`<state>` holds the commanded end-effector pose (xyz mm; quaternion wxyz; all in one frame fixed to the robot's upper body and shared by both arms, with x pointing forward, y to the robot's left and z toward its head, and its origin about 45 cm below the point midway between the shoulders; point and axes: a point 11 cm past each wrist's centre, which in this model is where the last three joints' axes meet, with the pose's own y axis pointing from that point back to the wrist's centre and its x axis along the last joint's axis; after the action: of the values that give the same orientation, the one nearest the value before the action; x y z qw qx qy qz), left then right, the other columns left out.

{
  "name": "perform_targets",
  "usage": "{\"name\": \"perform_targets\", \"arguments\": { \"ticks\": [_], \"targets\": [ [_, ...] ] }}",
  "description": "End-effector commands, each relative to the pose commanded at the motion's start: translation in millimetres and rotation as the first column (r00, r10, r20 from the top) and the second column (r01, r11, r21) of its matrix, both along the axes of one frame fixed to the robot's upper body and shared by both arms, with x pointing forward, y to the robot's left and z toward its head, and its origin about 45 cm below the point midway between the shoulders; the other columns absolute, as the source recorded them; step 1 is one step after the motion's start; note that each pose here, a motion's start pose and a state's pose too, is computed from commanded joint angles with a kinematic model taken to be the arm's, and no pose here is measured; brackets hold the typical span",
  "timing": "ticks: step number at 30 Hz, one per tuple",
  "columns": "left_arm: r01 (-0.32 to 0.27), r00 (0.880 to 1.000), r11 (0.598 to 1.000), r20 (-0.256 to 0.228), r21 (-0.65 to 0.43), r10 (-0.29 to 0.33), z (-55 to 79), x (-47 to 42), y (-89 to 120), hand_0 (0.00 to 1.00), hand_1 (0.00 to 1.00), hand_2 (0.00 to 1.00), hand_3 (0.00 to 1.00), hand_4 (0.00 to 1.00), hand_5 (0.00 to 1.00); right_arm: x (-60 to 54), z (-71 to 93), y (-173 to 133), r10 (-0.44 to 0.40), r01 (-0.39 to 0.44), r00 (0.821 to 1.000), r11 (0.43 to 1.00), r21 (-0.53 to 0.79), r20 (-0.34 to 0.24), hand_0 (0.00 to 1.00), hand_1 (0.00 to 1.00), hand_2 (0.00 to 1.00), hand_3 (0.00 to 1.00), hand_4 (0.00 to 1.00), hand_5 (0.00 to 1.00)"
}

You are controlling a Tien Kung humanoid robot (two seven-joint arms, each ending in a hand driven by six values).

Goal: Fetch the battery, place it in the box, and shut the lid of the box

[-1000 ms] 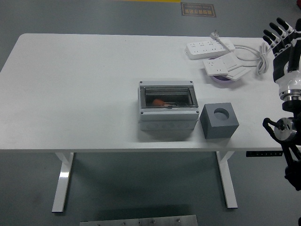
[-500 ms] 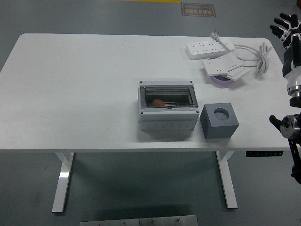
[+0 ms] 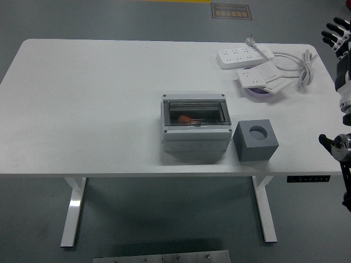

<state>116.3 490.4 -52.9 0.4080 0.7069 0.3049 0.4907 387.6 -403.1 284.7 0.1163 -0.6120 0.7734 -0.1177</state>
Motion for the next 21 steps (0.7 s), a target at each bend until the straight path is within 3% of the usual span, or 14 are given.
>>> {"name": "perform_targets", "arguments": {
  "ticks": [8,21],
  "targets": [
    [-0.01,1.0,1.0,-0.005,0.001,0.01,-1.0,-4.5,0,0.632,0.698,0.573,0.541,0.5,0.002,-1.3,-9.1,-9,-0.023,0.021,1.0,0.993,0.114,0.018,0.766,0.679,0.693,0.694,0.998,0.867],
    [-0.008,1.0,1.0,-0.006,0.002,0.008,-0.5,-3.8,1,0.632,0.698,0.573,0.541,0.5,0.002,-2.8,-2.1,-17,-0.084,0.081,0.996,0.993,0.091,0.03,0.816,0.741,0.747,0.741,0.998,0.867]
  ]
}}
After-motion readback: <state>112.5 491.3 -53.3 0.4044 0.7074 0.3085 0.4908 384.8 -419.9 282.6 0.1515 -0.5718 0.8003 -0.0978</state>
